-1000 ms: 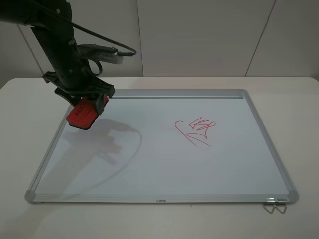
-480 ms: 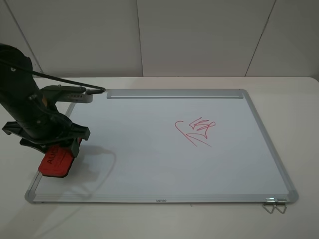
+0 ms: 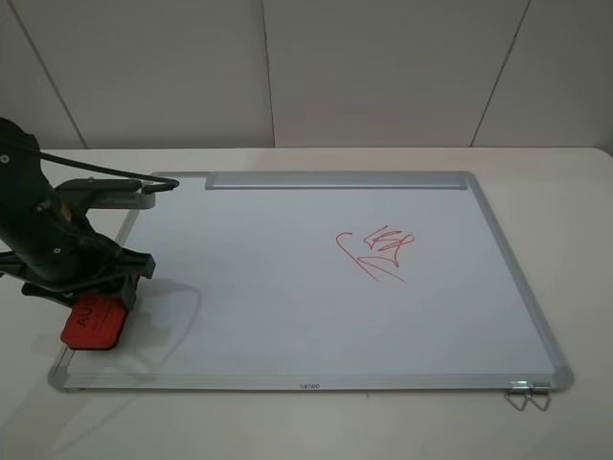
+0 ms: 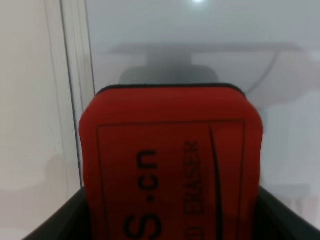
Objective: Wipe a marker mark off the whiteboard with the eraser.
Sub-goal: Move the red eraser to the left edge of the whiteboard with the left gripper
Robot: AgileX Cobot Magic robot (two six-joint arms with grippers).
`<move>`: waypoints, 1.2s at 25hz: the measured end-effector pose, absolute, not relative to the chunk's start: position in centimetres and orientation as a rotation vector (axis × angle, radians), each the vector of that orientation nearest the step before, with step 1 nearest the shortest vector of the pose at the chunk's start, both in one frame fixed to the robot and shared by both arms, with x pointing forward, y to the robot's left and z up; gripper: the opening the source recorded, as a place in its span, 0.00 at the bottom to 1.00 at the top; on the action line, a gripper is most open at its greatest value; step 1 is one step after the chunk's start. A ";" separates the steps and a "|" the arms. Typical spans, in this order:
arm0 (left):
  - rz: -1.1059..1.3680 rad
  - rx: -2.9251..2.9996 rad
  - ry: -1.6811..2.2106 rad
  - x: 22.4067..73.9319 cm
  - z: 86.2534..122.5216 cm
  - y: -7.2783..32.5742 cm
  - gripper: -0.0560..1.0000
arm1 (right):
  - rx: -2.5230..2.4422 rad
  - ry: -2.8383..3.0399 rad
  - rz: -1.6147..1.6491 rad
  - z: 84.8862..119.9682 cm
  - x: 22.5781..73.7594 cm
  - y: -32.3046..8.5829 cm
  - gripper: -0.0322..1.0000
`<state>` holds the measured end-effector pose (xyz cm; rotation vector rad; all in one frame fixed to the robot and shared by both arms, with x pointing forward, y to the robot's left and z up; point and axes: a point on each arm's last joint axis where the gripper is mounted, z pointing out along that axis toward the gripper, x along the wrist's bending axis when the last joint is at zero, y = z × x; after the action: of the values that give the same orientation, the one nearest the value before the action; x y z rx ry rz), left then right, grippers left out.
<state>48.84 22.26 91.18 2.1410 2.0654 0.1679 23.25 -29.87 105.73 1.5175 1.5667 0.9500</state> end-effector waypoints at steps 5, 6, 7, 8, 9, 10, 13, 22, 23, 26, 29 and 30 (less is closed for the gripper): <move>0.172 2.163 2.043 48.9 91.2 22.3 0.60 | 1.518 1.567 0.950 105.7 23.3 -29.9 0.83; 0.171 2.164 2.042 48.9 91.2 22.3 0.60 | 1.518 1.567 0.950 105.7 23.3 -29.9 0.83; 0.167 2.165 2.043 48.8 91.1 22.3 0.60 | 1.518 1.567 0.950 105.7 23.3 -29.9 0.83; 0.161 2.171 2.047 48.6 91.0 22.4 0.60 | 1.518 1.567 0.950 105.7 23.3 -29.9 0.83; 0.153 2.178 2.054 48.3 90.8 22.4 0.60 | 1.518 1.567 0.950 105.7 23.3 -29.9 0.83; 0.143 2.187 2.062 47.9 90.5 22.6 0.60 | 1.518 1.567 0.950 105.7 23.3 -29.9 0.83; 0.134 2.195 2.069 47.3 90.0 22.7 0.60 | 1.518 1.567 0.950 105.7 23.3 -29.9 0.83; 0.158 2.148 2.045 47.7 90.0 22.6 0.60 | 1.518 1.567 0.950 105.7 23.3 -29.9 0.83; 0.159 2.144 2.045 47.7 90.0 22.5 0.60 | 1.518 1.567 0.950 105.7 23.3 -29.9 0.83; 0.166 2.136 2.038 47.8 90.0 22.5 0.62 | 1.518 1.567 0.950 105.7 23.3 -29.9 0.83; 0.164 2.124 2.039 47.8 90.0 22.5 0.63 | 1.518 1.567 0.950 105.7 23.3 -29.9 0.83; 0.163 2.121 2.042 47.8 90.0 22.5 0.63 | 1.518 1.567 0.950 105.7 23.3 -29.9 0.83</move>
<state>47.84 22.47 90.03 2.1209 2.0423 0.1635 23.25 -29.87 105.73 1.5175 1.5667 0.9500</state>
